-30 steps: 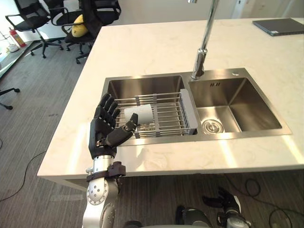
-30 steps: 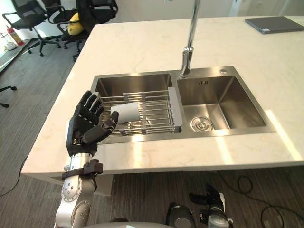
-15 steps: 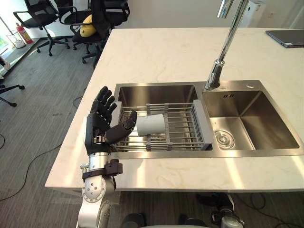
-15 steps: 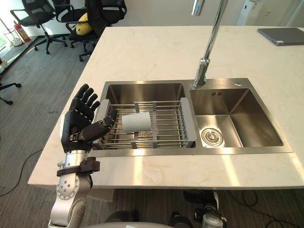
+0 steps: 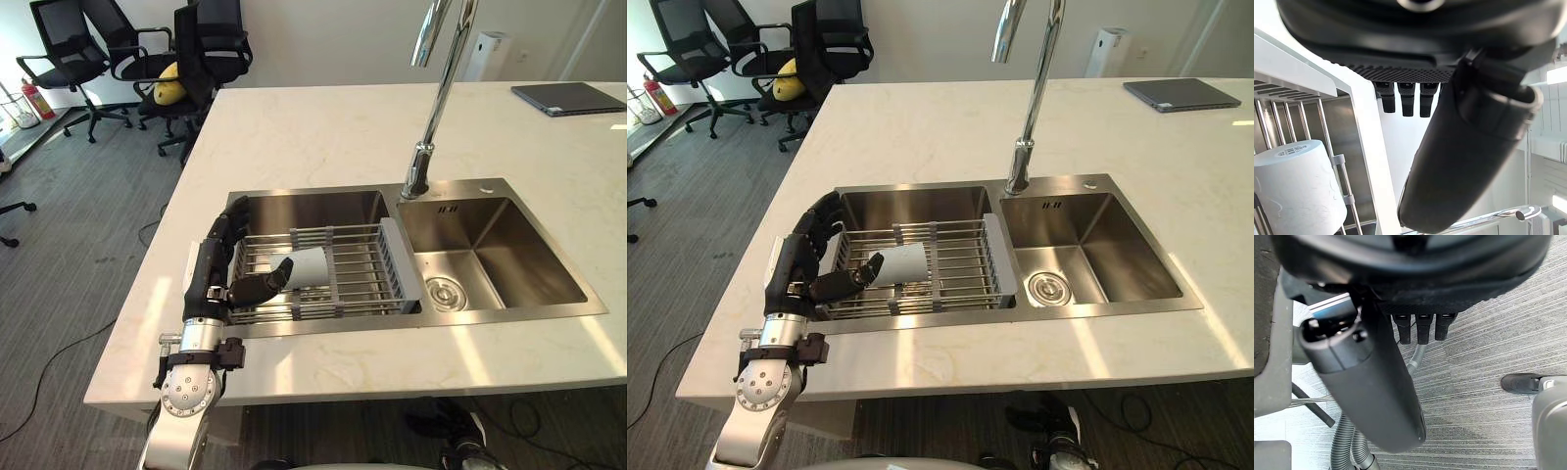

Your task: Walk over to the sink, pick up the cup, carry it to the dishwasher, place the cup inside the dishwasher, then close the dishwasher door

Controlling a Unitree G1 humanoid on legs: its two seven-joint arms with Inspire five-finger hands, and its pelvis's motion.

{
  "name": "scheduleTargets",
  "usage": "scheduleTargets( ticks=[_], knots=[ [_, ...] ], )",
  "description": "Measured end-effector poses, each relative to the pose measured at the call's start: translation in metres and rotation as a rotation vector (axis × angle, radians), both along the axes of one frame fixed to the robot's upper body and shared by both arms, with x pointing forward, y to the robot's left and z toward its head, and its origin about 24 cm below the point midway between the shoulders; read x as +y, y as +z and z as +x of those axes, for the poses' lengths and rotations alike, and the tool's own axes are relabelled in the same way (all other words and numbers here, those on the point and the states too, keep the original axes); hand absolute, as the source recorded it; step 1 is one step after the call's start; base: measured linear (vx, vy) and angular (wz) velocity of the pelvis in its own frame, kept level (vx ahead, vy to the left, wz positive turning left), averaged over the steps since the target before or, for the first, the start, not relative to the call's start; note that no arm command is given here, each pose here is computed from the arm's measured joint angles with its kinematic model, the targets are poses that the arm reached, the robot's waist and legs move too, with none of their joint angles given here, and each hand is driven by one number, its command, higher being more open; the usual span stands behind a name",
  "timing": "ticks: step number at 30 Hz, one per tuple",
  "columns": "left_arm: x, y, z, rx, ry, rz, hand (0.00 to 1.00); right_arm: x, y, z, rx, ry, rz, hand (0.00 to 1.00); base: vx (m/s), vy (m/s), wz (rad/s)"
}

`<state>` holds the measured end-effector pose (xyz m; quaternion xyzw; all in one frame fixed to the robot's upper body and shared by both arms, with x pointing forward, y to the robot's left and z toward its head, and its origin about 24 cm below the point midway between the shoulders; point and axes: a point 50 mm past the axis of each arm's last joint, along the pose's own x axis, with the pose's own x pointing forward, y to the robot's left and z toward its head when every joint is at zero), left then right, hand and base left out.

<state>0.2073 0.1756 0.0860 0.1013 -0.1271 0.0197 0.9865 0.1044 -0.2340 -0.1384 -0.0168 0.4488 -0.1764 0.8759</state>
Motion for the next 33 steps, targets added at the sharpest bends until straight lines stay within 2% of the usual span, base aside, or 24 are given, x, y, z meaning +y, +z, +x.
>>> scheduleTargets(
  ticks=[7, 14, 21, 33],
  knots=[
    [0.009, -0.024, 0.008, 0.114, 0.007, 0.234, 0.9, 0.001, 0.0, -0.001, 0.003, 0.011, 0.006, 0.9, -0.04, 0.001, -0.01],
    [0.005, -0.021, 0.019, 0.093, -0.019, 0.368, 0.9, 0.001, 0.0, 0.0, 0.004, 0.025, 0.008, 0.9, 0.03, 0.002, 0.0],
    [0.001, -0.026, 0.037, 0.115, -0.028, 0.441, 0.9, 0.006, 0.0, 0.003, 0.001, 0.062, 0.01, 0.9, 0.02, 0.0, 0.01],
    [-0.001, -0.03, 0.041, 0.112, -0.036, 0.622, 0.9, 0.006, -0.001, 0.001, 0.006, 0.061, 0.008, 0.9, -0.03, -0.007, -0.05]
  ],
)
